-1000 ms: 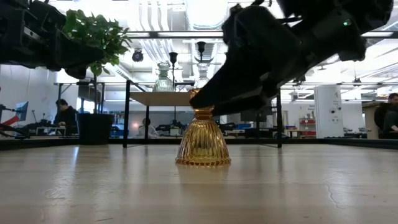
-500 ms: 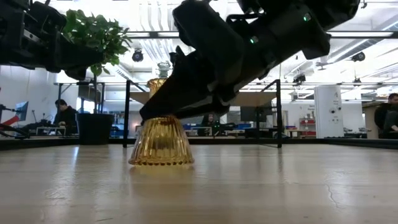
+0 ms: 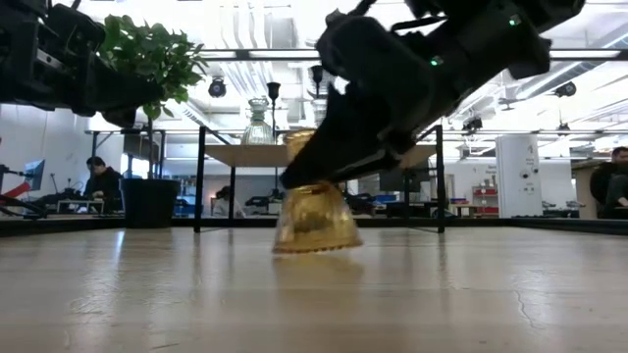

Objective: Pick & Place candle stick holders
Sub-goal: Put the orange candle holder on the shelf

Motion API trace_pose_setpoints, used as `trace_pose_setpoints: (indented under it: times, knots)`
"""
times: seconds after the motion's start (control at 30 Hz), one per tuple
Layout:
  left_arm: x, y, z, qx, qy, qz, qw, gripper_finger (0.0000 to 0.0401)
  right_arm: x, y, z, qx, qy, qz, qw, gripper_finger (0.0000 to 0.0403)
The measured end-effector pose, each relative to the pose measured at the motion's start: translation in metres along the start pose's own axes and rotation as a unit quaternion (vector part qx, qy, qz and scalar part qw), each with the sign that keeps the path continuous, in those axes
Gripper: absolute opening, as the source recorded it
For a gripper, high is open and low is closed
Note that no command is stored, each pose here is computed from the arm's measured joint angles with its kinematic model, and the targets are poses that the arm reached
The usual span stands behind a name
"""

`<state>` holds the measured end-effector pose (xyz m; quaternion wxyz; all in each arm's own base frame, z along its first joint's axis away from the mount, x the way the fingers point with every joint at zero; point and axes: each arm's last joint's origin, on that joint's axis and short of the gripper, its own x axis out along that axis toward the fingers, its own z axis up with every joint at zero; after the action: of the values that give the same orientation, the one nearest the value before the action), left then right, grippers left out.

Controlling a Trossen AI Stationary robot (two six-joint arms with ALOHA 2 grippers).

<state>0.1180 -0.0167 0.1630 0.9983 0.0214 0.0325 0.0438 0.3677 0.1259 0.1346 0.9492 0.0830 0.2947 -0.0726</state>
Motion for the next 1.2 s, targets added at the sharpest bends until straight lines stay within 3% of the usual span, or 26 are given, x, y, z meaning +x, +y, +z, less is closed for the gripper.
trace_pose_setpoints:
  times: [0.53, 1.2]
  knots:
    - [0.000, 0.000, -0.002, 0.003, 0.011, -0.001, 1.000, 0.0026, -0.074, -0.045, 0.011, 0.101, -0.073, -0.089, 0.988, 0.0120]
    - [0.000, 0.000, -0.005, 0.008, 0.026, -0.001, 1.000, 0.0026, -0.123, -0.137, 0.077, 0.184, -0.139, -0.199, 0.953, 0.0120]
